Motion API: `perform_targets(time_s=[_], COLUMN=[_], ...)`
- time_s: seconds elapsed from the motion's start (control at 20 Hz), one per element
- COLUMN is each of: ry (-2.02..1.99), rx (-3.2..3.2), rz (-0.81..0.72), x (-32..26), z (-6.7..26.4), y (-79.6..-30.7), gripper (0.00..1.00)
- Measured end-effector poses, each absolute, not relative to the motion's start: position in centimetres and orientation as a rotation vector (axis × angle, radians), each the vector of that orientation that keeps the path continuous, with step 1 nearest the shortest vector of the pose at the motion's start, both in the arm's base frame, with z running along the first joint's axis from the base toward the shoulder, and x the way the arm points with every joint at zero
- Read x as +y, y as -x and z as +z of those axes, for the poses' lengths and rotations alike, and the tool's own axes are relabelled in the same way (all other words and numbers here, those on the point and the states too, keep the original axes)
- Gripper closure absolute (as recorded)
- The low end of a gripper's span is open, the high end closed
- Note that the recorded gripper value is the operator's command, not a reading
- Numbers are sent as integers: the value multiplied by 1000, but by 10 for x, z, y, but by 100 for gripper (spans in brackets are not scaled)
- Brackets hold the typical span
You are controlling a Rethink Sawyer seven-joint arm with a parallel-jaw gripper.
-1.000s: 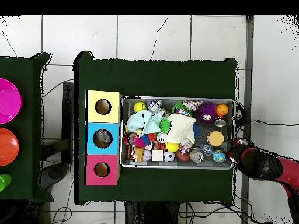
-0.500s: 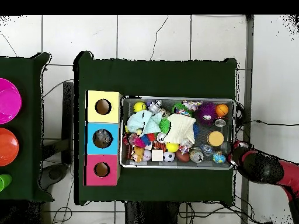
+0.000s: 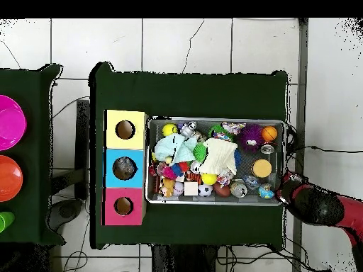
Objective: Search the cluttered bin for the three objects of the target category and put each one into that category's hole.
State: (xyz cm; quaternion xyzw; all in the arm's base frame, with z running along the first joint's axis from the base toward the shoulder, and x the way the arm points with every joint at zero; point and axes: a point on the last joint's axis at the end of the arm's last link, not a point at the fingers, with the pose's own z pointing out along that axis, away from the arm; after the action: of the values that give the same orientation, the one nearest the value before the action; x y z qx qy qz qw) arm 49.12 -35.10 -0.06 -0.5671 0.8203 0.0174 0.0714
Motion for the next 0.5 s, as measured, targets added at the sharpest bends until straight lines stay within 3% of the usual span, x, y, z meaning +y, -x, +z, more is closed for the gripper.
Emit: perform_targets(time_s=[0.5], ry=[1798], rx=[2411], rz=[65], x=[-315], z=[-2], y=[-498], gripper=[0])
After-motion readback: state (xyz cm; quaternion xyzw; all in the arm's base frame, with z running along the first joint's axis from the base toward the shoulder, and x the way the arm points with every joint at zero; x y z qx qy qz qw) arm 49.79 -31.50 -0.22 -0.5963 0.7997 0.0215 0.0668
